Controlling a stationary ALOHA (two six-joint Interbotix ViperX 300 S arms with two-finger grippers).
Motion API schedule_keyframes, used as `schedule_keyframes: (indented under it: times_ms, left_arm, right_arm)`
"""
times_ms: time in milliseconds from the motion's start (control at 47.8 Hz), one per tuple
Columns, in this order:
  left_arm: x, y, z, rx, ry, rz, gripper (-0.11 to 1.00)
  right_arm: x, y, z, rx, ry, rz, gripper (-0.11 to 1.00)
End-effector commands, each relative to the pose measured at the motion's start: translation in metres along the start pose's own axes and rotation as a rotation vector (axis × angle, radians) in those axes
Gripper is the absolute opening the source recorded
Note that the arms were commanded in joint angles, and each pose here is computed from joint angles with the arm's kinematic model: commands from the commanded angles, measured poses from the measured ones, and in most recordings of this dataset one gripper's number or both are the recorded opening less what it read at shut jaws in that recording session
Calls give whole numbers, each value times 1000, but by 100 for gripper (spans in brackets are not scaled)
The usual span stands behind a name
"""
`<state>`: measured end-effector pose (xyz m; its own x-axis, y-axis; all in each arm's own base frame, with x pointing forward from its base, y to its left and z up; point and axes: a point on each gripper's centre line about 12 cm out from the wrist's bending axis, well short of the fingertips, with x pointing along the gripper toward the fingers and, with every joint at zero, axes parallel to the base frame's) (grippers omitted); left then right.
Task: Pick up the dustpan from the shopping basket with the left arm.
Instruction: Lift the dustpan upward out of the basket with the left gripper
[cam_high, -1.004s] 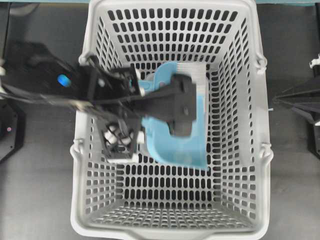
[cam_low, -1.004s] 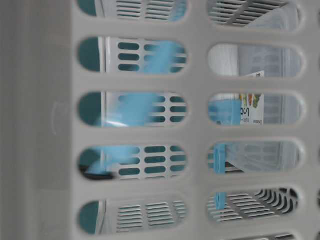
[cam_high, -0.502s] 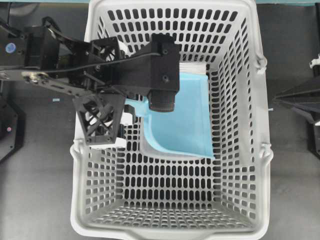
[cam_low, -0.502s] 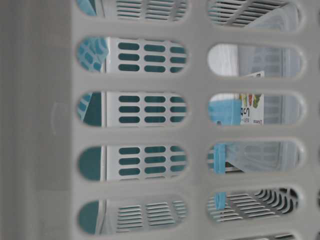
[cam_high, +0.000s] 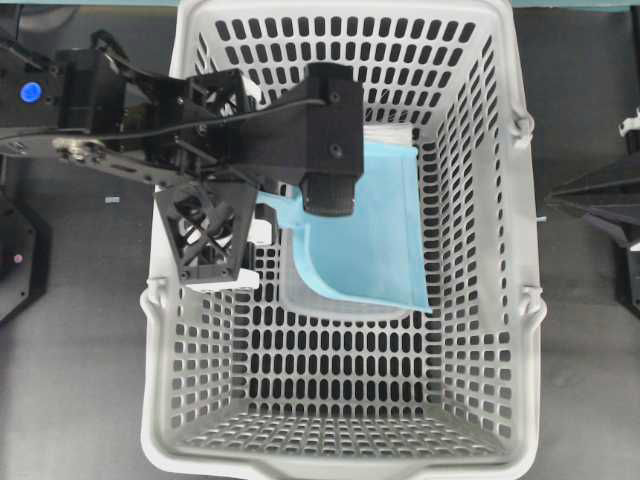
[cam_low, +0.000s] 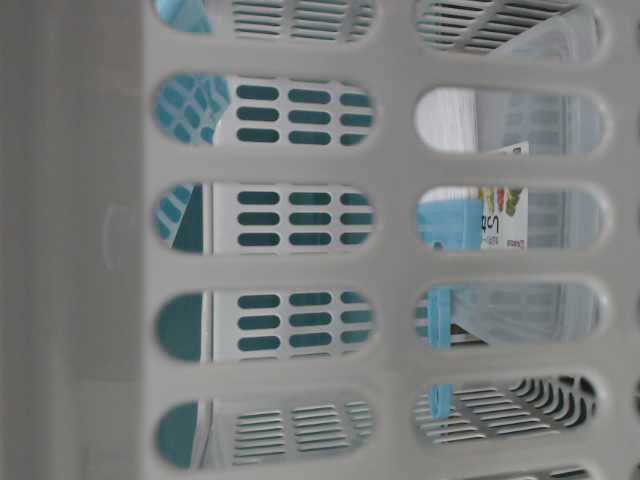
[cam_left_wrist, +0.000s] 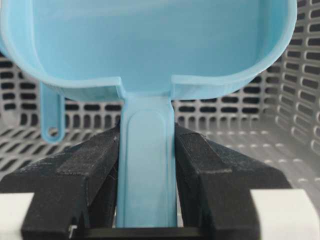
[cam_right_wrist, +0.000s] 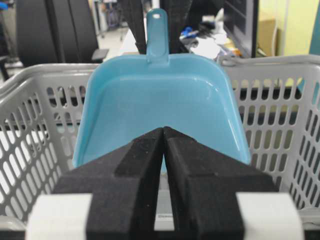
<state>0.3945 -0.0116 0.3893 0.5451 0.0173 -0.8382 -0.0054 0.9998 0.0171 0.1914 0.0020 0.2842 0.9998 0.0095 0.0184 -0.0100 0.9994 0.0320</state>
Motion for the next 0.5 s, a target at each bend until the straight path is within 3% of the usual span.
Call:
schedule_keyframes:
  times_ms: [0, 481]
  left_arm:
    - [-5, -2, 3, 16, -23, -3, 29]
    - [1, -3, 3, 34, -11, -2, 29]
  right_arm:
    - [1, -1, 2, 6, -6, -5, 0]
    - [1, -1, 2, 4, -5, -7, 0]
